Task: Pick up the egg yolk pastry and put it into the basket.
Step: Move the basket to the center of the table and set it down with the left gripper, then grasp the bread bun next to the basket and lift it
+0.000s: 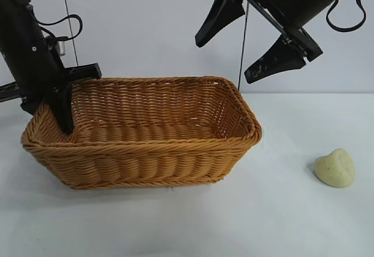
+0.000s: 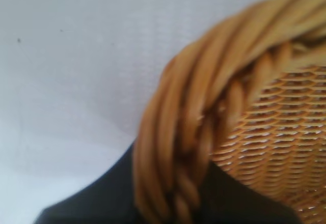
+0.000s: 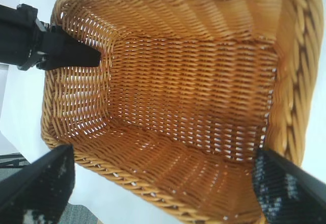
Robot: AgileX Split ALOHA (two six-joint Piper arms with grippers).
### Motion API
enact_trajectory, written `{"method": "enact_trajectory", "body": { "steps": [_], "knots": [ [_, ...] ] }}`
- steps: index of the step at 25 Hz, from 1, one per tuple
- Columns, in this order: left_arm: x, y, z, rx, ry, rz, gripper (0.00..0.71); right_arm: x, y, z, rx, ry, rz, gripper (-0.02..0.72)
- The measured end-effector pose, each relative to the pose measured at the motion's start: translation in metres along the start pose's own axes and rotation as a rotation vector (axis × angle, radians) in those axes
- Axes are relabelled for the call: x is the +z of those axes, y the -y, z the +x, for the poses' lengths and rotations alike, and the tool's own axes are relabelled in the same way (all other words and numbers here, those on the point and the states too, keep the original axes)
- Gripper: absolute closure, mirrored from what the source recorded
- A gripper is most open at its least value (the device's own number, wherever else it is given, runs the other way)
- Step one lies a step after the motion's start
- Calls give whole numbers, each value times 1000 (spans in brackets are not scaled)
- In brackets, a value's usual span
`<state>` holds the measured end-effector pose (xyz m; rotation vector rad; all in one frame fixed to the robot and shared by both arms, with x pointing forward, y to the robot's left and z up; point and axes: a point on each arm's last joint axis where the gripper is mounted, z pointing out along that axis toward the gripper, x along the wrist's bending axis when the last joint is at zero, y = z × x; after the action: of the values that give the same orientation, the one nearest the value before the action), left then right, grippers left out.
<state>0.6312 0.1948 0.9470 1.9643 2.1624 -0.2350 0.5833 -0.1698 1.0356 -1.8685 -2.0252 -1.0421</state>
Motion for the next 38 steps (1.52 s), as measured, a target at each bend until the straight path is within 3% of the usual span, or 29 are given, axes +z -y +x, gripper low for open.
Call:
{"method": "enact_trajectory", "body": {
  "steps": [6, 13, 19, 22, 25, 27, 31, 38],
  "knots": [
    [11, 3, -16, 41, 10, 12, 564, 0, 0, 0, 0, 0, 0, 52],
    [43, -2, -8, 30, -9, 47, 565, 0, 0, 0, 0, 0, 0, 52],
    [46, -4, -8, 39, -7, 45, 550, 0, 0, 0, 0, 0, 0, 52],
    [46, -4, -9, 35, -1, 46, 401, 0, 0, 0, 0, 0, 0, 52],
    [46, -3, -9, 35, -2, 49, 168, 0, 0, 0, 0, 0, 0, 52],
    [45, -3, -9, 37, -2, 60, 82, 0, 0, 0, 0, 0, 0, 52],
    [33, -8, -15, 51, 5, 81, 30, 0, 0, 0, 0, 0, 0, 52],
    [-13, -29, -35, 118, 19, 34, 21, 0, 0, 0, 0, 0, 0, 52]
  ]
}}
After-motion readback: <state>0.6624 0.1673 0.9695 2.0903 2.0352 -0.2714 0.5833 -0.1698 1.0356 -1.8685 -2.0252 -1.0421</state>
